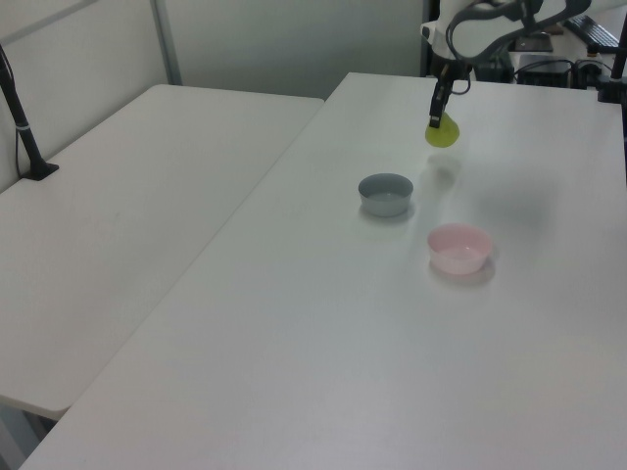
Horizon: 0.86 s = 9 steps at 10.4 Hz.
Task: Place the pear in the bowl
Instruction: 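Lift the pear and carry it toward the pink bowl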
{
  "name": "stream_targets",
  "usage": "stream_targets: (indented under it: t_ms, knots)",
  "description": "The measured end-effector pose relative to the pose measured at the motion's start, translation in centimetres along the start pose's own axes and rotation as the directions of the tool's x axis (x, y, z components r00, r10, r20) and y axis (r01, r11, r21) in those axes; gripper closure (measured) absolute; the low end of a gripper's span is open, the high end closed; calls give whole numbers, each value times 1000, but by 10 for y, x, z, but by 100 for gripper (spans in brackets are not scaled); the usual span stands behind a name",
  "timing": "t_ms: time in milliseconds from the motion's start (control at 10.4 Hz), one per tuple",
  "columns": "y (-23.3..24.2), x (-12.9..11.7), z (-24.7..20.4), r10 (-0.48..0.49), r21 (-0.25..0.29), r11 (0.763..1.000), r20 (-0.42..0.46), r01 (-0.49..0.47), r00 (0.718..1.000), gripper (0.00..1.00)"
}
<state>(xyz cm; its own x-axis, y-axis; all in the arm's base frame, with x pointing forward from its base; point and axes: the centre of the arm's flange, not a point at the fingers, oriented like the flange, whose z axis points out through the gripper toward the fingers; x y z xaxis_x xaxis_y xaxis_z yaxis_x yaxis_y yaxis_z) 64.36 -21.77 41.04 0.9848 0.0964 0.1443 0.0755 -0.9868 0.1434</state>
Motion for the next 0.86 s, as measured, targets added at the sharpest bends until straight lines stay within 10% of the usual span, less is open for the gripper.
stream_targets:
  t_ms: [863]
  knots:
    - [-189, -46, -186, -168, 241, 959, 62, 148, 984, 51]
